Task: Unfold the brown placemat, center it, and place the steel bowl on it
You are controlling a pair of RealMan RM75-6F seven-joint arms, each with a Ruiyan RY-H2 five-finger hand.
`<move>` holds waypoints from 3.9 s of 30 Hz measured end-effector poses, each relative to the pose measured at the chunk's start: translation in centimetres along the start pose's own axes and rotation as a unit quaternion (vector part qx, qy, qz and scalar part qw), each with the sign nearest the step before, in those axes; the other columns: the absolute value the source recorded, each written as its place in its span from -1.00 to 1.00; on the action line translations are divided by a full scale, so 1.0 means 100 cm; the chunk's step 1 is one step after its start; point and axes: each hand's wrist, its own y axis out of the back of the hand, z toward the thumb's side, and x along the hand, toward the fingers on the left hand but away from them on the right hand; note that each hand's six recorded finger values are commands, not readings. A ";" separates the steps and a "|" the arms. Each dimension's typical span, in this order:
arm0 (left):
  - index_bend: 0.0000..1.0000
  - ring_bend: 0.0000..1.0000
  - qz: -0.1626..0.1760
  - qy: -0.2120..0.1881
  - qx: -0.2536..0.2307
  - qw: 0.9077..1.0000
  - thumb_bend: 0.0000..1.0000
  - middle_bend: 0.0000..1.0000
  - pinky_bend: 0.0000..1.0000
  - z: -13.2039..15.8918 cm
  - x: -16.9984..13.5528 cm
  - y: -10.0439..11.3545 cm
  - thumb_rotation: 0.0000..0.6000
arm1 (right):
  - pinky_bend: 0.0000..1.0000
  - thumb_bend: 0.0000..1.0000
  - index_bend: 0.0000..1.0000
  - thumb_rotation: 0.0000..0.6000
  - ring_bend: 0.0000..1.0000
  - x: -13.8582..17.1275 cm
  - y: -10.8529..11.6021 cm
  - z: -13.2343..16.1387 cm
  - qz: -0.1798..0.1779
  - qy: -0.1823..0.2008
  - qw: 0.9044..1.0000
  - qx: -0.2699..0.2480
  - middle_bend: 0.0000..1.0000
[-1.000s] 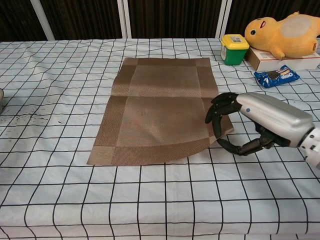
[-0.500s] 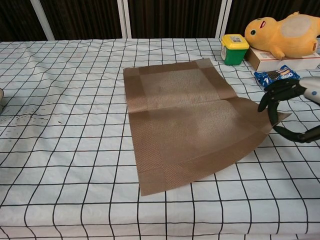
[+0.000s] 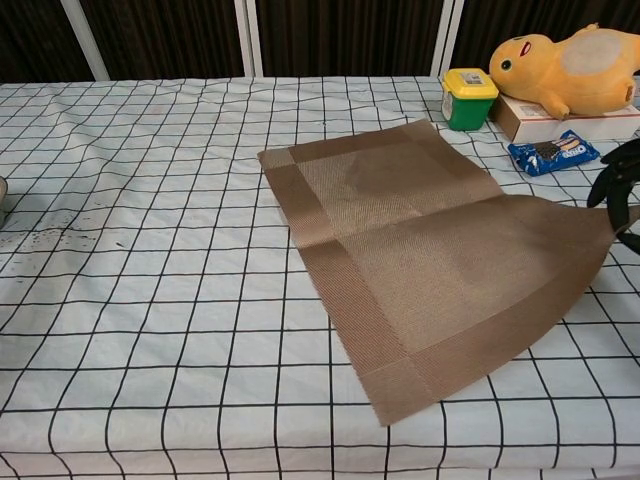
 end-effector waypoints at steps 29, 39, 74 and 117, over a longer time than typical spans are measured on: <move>-0.85 -0.95 -0.005 0.001 0.004 1.000 -0.92 -0.90 -0.85 -0.001 0.001 -0.002 1.00 | -0.59 -0.21 0.51 1.00 -0.73 -0.099 0.073 -0.091 -0.003 -0.076 0.952 0.298 -0.31; -0.85 -0.95 -0.009 0.001 0.006 1.000 -0.92 -0.90 -0.85 0.000 0.001 -0.006 1.00 | -0.59 -0.21 0.52 1.00 -0.73 -0.122 0.086 -0.090 -0.013 -0.058 0.932 0.359 -0.31; -0.86 -0.95 -0.014 -0.007 0.017 1.000 -0.92 -0.92 -0.85 0.008 0.002 -0.006 1.00 | -0.66 -0.91 -1.00 1.00 -1.00 -0.055 0.099 -0.081 -0.113 -0.153 0.958 0.213 -1.00; -0.80 -0.93 -0.122 -0.246 0.263 0.925 -1.00 -0.81 -0.78 0.243 0.107 -0.144 1.00 | -0.66 -0.96 -1.00 1.00 -1.00 0.056 0.106 -0.115 -0.176 -0.252 0.950 0.054 -1.00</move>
